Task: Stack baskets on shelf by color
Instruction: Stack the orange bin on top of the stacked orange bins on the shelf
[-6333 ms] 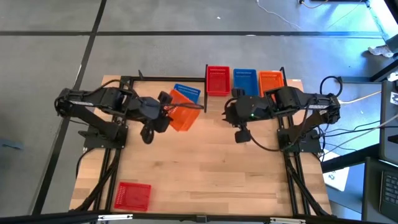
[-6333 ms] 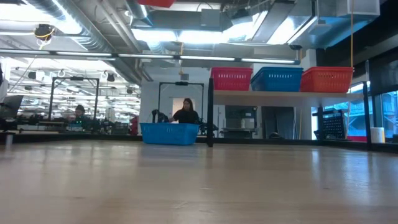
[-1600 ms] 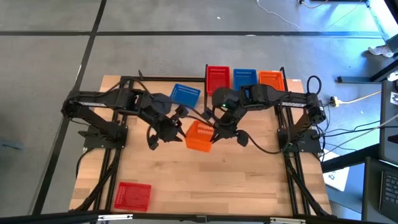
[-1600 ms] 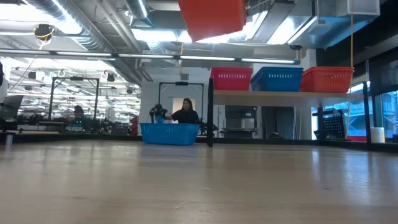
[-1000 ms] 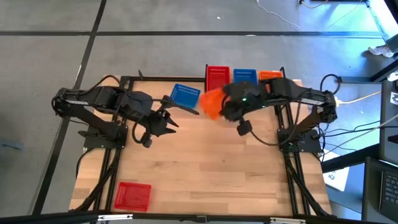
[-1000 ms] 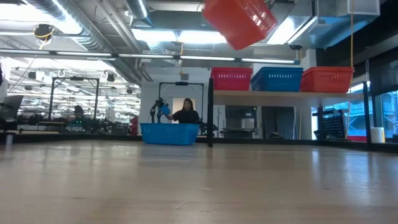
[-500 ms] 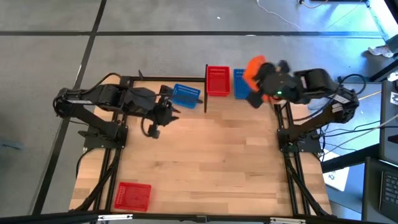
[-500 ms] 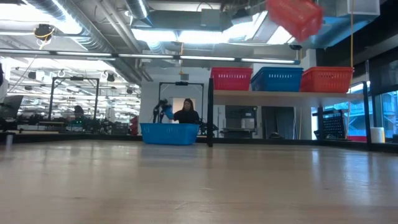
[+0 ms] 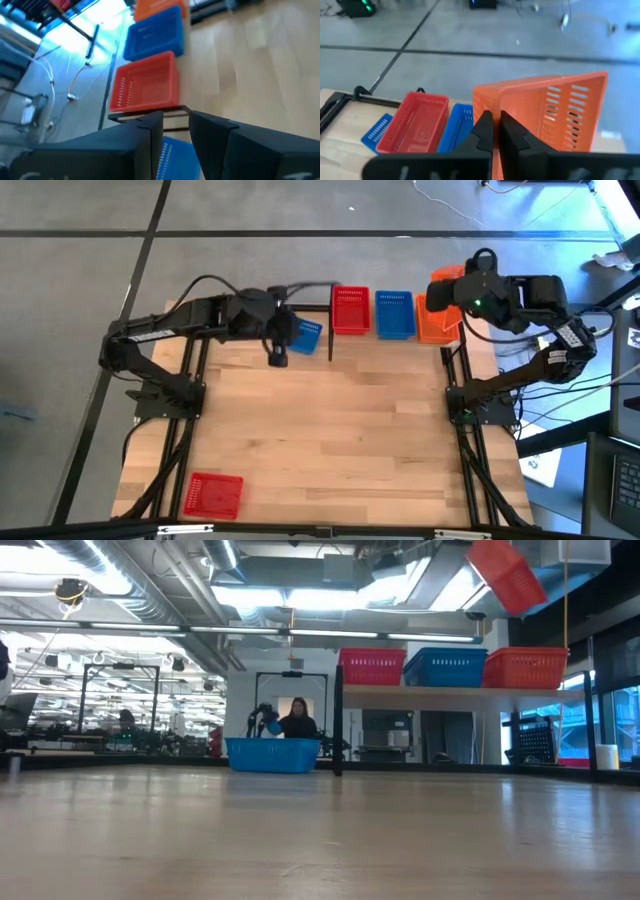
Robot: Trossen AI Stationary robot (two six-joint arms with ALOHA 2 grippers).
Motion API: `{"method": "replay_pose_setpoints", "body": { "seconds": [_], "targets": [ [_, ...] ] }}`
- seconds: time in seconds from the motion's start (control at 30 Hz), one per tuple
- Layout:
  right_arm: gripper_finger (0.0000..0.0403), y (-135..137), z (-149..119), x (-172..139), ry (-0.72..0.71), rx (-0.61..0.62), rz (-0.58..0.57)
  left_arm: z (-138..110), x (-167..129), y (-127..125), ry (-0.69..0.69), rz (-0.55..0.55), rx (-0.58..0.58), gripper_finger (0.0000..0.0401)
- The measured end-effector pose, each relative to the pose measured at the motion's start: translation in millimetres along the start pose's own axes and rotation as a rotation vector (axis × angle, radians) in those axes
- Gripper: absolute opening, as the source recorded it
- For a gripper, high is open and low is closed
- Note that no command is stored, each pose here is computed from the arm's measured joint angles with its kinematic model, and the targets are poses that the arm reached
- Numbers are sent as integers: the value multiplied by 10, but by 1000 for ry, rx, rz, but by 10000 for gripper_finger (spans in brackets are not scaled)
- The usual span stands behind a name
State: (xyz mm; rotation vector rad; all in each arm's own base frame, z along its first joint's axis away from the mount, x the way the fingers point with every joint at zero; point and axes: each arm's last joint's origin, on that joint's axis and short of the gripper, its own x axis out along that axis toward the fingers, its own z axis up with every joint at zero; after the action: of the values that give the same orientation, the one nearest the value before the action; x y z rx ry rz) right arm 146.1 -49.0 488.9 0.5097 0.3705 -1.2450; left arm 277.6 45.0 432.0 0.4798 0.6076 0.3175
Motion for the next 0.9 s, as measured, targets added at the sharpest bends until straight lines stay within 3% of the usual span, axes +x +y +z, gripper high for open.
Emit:
{"method": "replay_pose_setpoints", "body": {
  "seconds": [0.23,0.47,0.9],
  "targets": [
    [4,-59,-20,271,136,179,-69,-18,34,148,-87,-77,-73,86],
    [2,-173,-88,607,219,115,-210,-15,21,147,-130,-146,-14,86],
    [2,-285,-147,830,295,89,-293,-17,21,145,-131,-154,-10,86]
  ]
}}
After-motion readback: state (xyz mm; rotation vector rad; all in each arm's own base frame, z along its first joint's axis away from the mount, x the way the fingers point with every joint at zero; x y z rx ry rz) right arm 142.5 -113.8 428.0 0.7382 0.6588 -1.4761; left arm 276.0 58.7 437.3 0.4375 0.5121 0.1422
